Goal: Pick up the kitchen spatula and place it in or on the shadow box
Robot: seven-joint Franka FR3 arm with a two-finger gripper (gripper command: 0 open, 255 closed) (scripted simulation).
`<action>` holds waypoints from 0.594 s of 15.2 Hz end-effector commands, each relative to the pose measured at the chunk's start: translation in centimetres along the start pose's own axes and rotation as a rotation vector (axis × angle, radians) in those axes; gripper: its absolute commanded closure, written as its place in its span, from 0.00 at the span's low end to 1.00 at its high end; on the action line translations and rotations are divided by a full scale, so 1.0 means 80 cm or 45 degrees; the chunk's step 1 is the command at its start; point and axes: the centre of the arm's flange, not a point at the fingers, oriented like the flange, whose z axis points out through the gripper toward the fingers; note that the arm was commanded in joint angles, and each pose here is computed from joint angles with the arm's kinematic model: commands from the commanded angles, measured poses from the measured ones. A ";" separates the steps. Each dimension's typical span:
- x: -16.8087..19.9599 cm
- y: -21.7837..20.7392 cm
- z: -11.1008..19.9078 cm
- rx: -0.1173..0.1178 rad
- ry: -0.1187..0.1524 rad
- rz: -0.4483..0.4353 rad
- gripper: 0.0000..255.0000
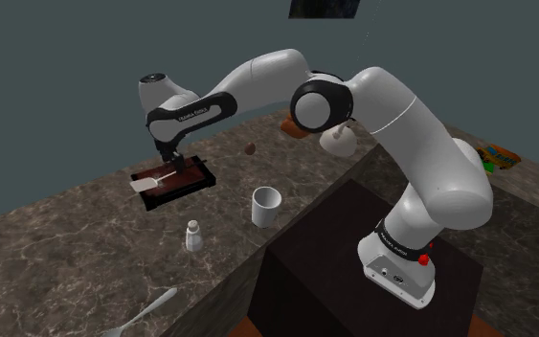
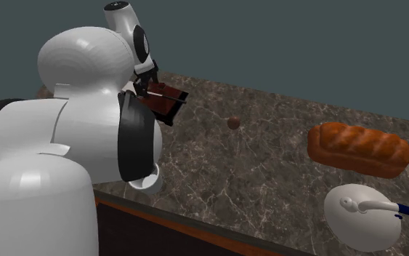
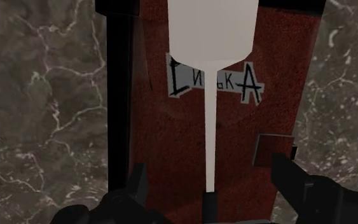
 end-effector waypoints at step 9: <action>0.000 0.001 -0.054 0.001 0.000 0.000 0.00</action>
